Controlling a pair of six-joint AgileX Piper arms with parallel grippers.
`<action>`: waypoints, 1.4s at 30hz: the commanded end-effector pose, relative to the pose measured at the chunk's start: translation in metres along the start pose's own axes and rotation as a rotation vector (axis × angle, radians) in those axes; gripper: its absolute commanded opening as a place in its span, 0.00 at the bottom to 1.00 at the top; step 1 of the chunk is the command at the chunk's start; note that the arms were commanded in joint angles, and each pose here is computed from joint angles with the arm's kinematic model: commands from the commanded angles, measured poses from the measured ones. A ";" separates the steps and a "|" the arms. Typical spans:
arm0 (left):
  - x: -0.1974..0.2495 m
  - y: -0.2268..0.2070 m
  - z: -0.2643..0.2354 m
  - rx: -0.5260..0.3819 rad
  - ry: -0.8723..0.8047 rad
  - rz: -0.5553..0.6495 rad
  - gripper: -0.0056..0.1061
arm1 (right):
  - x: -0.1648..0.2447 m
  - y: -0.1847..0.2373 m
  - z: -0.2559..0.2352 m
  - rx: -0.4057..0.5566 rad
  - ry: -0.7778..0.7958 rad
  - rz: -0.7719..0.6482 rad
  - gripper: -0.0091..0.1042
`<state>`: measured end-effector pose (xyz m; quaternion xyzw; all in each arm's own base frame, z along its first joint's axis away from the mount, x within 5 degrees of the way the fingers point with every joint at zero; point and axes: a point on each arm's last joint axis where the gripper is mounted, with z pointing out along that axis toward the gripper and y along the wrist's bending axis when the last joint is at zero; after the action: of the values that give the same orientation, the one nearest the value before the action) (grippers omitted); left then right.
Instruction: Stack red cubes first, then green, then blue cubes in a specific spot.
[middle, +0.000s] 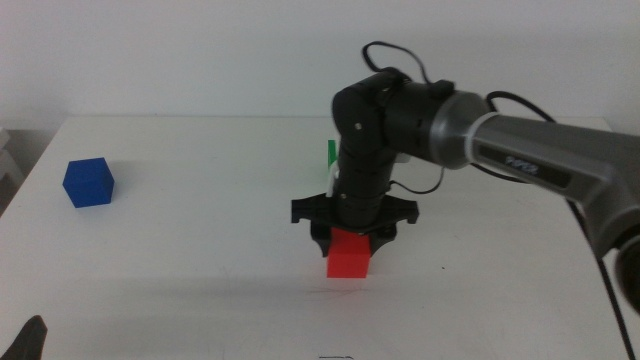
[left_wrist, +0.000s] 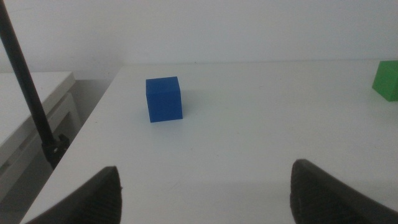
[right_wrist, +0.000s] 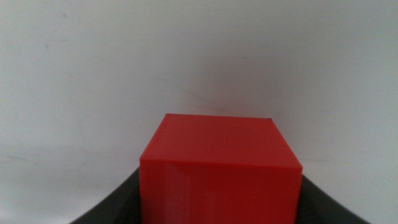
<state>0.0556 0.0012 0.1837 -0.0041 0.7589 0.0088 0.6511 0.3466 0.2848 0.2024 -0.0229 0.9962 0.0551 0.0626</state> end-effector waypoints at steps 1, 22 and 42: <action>-0.010 0.000 -0.002 0.003 -0.108 -0.014 0.88 | -0.003 0.008 -0.031 -0.041 -0.068 -0.009 0.07; -0.010 0.000 -0.002 0.003 -0.108 -0.014 0.88 | -0.005 0.010 -0.007 0.006 -0.056 0.007 0.64; -0.010 0.000 -0.002 0.003 -0.108 -0.014 0.88 | -0.043 0.011 -0.144 -0.096 -0.508 -0.106 0.91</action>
<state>0.0556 0.0012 0.1837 -0.0041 0.7589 0.0088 0.6511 0.3677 0.2935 0.3101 -0.0604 0.9648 0.0841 0.2417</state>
